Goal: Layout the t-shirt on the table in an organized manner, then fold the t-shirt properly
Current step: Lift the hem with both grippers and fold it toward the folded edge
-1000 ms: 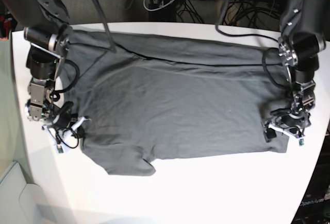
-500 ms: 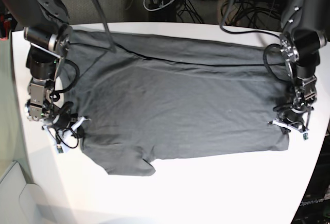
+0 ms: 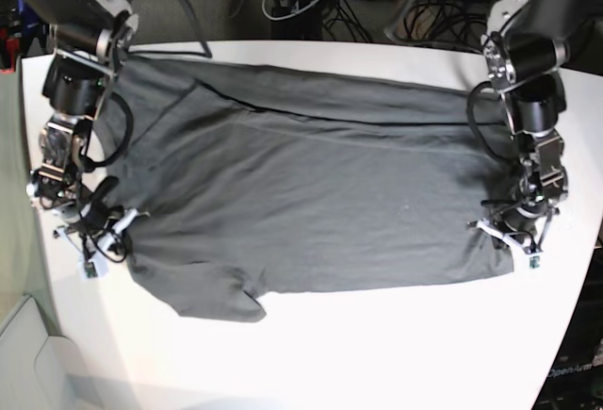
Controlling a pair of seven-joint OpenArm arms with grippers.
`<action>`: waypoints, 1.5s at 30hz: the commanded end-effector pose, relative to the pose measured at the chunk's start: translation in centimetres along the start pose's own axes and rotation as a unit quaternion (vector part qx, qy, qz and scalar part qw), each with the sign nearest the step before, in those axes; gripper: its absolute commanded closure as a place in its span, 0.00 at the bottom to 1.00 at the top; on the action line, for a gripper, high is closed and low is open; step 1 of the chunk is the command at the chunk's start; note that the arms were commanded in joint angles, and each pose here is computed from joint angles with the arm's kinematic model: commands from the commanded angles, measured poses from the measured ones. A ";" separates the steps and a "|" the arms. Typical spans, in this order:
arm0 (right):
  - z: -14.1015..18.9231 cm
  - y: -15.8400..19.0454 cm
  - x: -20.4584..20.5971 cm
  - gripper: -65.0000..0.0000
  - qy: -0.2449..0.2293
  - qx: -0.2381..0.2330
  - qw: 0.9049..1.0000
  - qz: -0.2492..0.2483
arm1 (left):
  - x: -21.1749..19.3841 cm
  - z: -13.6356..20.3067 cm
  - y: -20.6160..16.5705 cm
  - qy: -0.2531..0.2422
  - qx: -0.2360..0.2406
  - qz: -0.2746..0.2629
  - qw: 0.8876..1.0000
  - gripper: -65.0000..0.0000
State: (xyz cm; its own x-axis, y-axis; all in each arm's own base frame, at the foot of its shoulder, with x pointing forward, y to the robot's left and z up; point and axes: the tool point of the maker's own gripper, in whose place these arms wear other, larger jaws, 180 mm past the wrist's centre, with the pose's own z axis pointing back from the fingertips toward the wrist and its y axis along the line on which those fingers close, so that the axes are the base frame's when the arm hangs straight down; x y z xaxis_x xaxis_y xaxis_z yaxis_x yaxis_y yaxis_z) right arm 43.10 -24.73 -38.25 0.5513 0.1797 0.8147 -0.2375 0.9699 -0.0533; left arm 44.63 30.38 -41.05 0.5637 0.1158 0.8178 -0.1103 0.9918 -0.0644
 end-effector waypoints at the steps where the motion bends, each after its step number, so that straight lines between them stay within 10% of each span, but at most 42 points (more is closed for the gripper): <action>1: 0.7 -1.1 3.2 1.00 -0.045 -0.012 0.999 0.009 | 3.2 0.4 0.5 -0.040 0.004 -0.008 0.999 1.00; 45: 11.0 0.4 -2.5 1.00 -0.072 -0.007 0.996 0.048 | 5.4 9.2 2.9 -0.032 0.042 -0.042 0.998 1.00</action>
State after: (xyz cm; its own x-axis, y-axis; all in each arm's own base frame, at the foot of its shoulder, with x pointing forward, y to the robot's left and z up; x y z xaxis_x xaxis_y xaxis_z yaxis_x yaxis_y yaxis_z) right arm 32.06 -26.13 -35.66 0.4536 0.2416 0.8579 -0.2811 0.9522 -0.1195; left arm 39.02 32.51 -33.58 0.5671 0.0413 0.8226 -0.1238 0.9917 0.0355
